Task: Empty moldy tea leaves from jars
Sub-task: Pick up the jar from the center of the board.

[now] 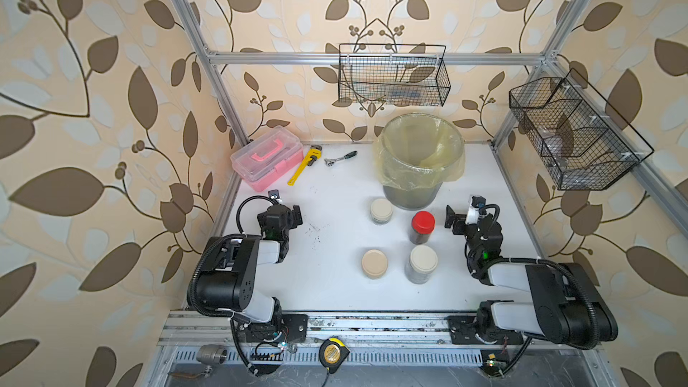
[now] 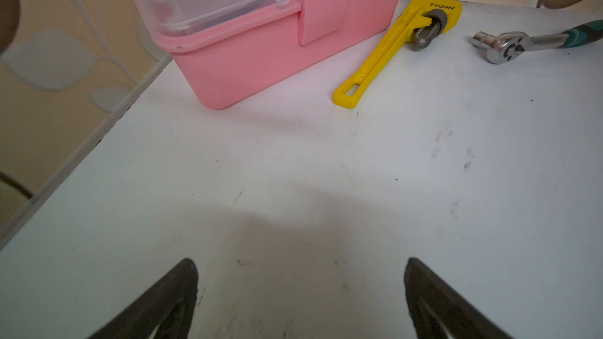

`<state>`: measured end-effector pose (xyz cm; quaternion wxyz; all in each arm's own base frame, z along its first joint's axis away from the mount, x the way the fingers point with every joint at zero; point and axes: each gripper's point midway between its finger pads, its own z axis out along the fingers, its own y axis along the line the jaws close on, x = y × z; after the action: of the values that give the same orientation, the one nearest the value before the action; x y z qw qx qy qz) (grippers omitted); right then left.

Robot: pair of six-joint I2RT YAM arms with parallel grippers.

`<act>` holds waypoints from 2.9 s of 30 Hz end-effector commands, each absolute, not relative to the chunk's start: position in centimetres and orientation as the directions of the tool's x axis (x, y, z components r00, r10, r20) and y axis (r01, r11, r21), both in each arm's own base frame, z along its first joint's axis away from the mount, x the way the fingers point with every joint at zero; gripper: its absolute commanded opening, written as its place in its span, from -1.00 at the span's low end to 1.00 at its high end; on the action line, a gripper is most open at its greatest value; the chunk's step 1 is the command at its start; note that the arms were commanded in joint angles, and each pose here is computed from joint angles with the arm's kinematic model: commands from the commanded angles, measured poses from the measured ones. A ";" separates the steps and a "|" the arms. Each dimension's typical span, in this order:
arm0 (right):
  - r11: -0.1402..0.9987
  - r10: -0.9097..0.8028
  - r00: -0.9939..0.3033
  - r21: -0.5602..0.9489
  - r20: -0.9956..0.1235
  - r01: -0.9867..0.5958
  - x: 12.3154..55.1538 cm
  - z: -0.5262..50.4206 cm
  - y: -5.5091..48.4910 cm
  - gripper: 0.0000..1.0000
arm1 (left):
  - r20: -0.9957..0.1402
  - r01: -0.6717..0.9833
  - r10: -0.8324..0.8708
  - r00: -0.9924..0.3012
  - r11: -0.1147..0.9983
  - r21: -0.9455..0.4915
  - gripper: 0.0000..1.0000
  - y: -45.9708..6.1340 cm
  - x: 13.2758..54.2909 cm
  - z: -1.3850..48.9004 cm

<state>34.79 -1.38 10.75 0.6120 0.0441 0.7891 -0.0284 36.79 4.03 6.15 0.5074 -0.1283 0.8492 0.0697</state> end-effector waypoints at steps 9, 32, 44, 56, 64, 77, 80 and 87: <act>0.995 0.014 -0.222 -0.008 -0.975 0.098 35.4 11.6 -1.3 1.00 | -0.907 -0.279 -0.138 -0.397 0.960 -0.023 0.98 4.3 38.1 7.9; 0.934 0.234 -0.143 0.181 -0.962 0.308 32.6 21.5 -3.7 1.00 | -0.941 -0.440 -0.301 -0.157 0.874 -0.206 0.98 6.6 33.5 17.2; 0.898 0.292 -0.439 0.402 -0.850 -0.181 27.2 27.4 10.6 1.00 | -0.678 -0.055 -0.573 -0.462 0.781 -0.622 0.98 -8.0 32.6 26.6; 0.878 -0.044 -0.487 0.199 -0.872 -0.436 22.7 26.5 21.8 1.00 | -0.717 0.286 -0.045 -0.696 0.898 -0.334 0.98 -25.2 33.8 20.6; 0.887 -0.031 -0.479 0.197 -0.877 -0.418 23.0 26.3 21.7 1.00 | -0.671 0.353 0.136 -0.729 0.914 -0.198 0.98 -29.7 35.7 15.2; 0.899 -0.025 -0.470 0.185 -0.883 -0.396 23.1 25.9 21.0 1.00 | -0.619 0.385 0.217 -0.755 0.911 -0.150 0.98 -32.2 37.4 11.5; 0.903 -0.025 -0.472 0.183 -0.881 -0.389 23.2 25.6 20.8 1.00 | -0.608 0.409 0.234 -0.759 0.897 -0.165 0.98 -32.9 37.2 11.0; 0.905 -0.021 -0.478 0.187 -0.878 -0.381 23.2 25.3 20.4 1.00 | -0.594 0.422 0.264 -0.760 0.895 -0.142 0.98 -33.5 37.1 9.8</act>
<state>23.12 21.08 25.25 0.4887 -0.1293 0.8424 0.1864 37.18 -32.67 9.16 0.2900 0.1672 0.9327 -0.1340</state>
